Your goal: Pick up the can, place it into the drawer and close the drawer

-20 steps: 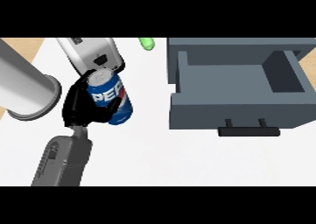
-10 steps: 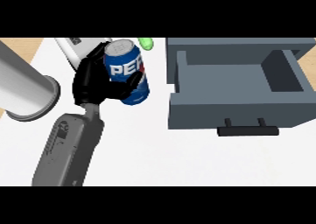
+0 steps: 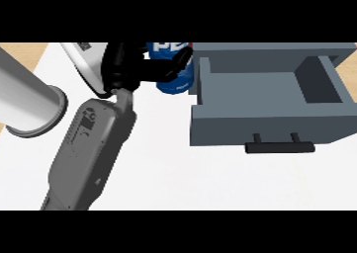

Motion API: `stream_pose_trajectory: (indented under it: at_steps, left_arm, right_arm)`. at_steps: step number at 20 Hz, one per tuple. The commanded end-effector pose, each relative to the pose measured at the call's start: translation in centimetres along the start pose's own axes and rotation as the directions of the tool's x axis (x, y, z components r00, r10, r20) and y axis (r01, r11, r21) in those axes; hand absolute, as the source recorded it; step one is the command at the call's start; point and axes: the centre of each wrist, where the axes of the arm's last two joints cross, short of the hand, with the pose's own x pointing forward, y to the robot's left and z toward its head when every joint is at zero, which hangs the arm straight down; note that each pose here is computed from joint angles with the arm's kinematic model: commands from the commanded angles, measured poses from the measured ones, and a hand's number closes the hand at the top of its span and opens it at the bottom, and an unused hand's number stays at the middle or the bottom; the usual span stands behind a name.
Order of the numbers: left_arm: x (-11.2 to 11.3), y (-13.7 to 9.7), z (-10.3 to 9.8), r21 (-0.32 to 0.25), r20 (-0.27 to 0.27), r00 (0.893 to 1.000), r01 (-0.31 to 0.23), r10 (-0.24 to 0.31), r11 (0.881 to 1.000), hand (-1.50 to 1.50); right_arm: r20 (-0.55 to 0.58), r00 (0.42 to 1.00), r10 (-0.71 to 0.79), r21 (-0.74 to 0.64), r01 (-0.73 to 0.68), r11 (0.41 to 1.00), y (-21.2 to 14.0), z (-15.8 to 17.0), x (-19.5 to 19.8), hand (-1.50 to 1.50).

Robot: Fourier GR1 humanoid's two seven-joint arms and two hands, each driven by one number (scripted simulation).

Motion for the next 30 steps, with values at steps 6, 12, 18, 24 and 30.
stream_pose_trajectory:
  at_steps: [6, 12, 18, 24, 30]
  left_arm:
    - [3.2, -6.5, -2.8, -0.021, 0.002, 1.000, 0.031, -0.031, 0.999, 1.50]
    - [2.4, -8.8, -2.7, -0.012, 0.023, 0.999, 0.042, -0.042, 0.999, 1.50]
    - [1.8, -8.7, -5.1, -0.035, -0.012, 0.998, 0.055, -0.055, 0.998, 1.50]
    - [2.6, -11.9, -5.0, -0.036, -0.048, 0.997, 0.057, -0.058, 0.998, 1.50]
    - [1.5, -12.5, -5.4, -0.023, -0.045, 0.995, 0.094, -0.095, 0.995, 1.50]
  right_arm:
    - [0.012, 1.000, -0.007, 0.015, 0.007, 1.000, 0.0, -1.4, 0.6, -1.50]
    - [0.005, 1.000, -0.016, -0.011, 0.016, 1.000, -0.4, -1.0, -1.1, -1.50]
    - [0.000, 1.000, -0.024, 0.008, 0.024, 1.000, 1.6, -1.6, 1.1, -1.50]
    - [0.015, 1.000, -0.014, 0.014, 0.014, 1.000, 0.6, -3.3, 0.6, -1.50]
    - [0.027, 0.999, -0.017, 0.026, 0.016, 1.000, 1.1, -3.8, -0.5, -1.50]
